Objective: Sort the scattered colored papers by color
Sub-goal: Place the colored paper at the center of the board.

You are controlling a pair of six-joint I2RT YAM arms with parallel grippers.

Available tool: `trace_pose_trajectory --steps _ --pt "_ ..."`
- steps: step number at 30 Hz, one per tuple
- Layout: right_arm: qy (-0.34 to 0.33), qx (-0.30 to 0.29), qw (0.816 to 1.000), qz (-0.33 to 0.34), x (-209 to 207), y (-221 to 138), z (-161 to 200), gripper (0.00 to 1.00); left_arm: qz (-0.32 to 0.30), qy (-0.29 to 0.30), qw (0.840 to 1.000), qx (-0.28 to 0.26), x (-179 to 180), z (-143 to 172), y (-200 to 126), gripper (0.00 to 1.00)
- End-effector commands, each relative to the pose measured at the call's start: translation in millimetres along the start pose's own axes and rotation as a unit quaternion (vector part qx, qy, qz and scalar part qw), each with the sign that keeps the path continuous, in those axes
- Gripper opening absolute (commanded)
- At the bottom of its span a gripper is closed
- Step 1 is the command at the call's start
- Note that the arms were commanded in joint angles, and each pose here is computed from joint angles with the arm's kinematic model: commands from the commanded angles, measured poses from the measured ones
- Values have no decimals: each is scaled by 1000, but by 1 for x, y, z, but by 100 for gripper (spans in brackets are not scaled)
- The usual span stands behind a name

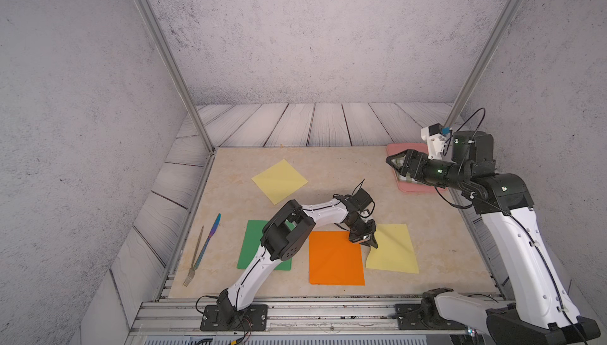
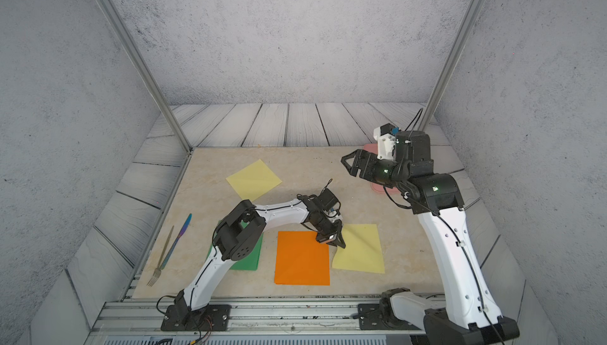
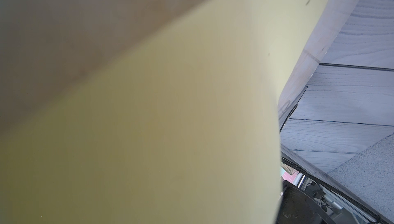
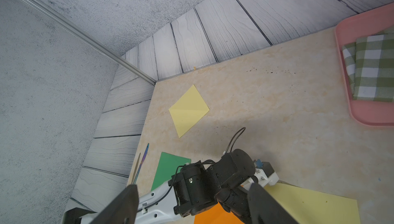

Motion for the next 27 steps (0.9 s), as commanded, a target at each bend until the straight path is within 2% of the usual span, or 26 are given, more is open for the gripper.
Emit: trace_pose_trajectory --steps 1,8,15,27 --pt "-3 1 1000 -7 1 0 0 85 -4 14 1000 11 -4 0 10 0" --pt "-3 5 1000 -4 0 -2 4 85 6 3 1000 3 -4 -5 19 0" --pt "-5 11 1000 -4 -2 -2 7 85 6 -1 1000 -8 -4 -7 19 23" --pt "-9 10 1000 -5 -1 -2 7 85 -35 -15 999 -27 -1 -3 11 35"
Point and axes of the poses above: each gripper's point midway between its finger pads, its own y axis out along the fingers, its own x axis along the line the jaws close on, z = x × y, the point moved 9 cm from there along -y, back along the fingers, and after that the axes turned 3 degrees about y, right-handed, at the moved point
